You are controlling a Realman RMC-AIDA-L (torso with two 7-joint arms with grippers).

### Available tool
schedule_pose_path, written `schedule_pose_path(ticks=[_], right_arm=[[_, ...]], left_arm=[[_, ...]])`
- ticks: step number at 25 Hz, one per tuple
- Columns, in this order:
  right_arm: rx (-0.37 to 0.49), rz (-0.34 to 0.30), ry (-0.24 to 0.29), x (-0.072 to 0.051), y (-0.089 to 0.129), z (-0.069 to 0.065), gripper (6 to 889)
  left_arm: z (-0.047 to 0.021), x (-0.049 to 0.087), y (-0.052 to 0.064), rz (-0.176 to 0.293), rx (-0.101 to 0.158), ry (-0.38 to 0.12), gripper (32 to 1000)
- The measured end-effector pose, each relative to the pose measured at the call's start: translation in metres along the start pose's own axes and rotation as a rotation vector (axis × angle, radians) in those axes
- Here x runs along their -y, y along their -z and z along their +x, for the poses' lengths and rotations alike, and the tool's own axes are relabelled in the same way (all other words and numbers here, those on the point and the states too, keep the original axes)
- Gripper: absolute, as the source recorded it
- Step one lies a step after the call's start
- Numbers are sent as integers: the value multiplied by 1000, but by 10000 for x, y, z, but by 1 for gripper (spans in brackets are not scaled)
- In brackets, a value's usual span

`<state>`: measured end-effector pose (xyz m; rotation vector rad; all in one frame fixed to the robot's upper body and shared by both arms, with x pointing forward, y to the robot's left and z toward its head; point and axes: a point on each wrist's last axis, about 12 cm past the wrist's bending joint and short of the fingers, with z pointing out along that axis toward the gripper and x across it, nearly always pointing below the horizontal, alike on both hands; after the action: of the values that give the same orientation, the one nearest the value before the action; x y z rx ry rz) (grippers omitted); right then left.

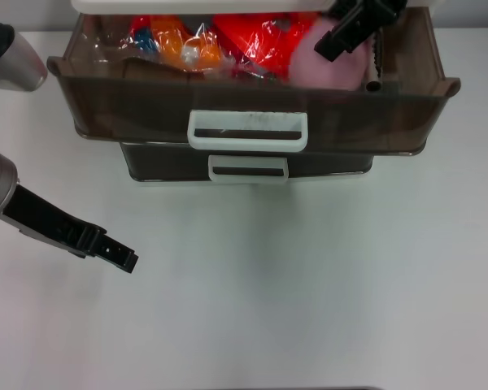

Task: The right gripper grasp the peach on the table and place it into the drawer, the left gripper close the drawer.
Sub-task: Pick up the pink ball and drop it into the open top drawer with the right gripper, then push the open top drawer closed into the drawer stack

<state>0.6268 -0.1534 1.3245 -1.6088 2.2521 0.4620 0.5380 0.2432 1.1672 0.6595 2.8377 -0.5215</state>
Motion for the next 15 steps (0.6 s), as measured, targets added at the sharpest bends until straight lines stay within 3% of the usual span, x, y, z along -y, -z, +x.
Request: schedule_pose_path(ticks=[3, 8, 15], right_arm=[[1, -2, 1, -5, 4, -8, 444], [2, -1, 2, -10, 9, -14, 467], [40, -27, 11, -47, 70, -63, 613]], left_arm=[[4, -2, -1, 0, -1, 1, 847], [7, -4, -2, 0, -1, 1, 847], [15, -2, -1, 2, -6, 1, 846]])
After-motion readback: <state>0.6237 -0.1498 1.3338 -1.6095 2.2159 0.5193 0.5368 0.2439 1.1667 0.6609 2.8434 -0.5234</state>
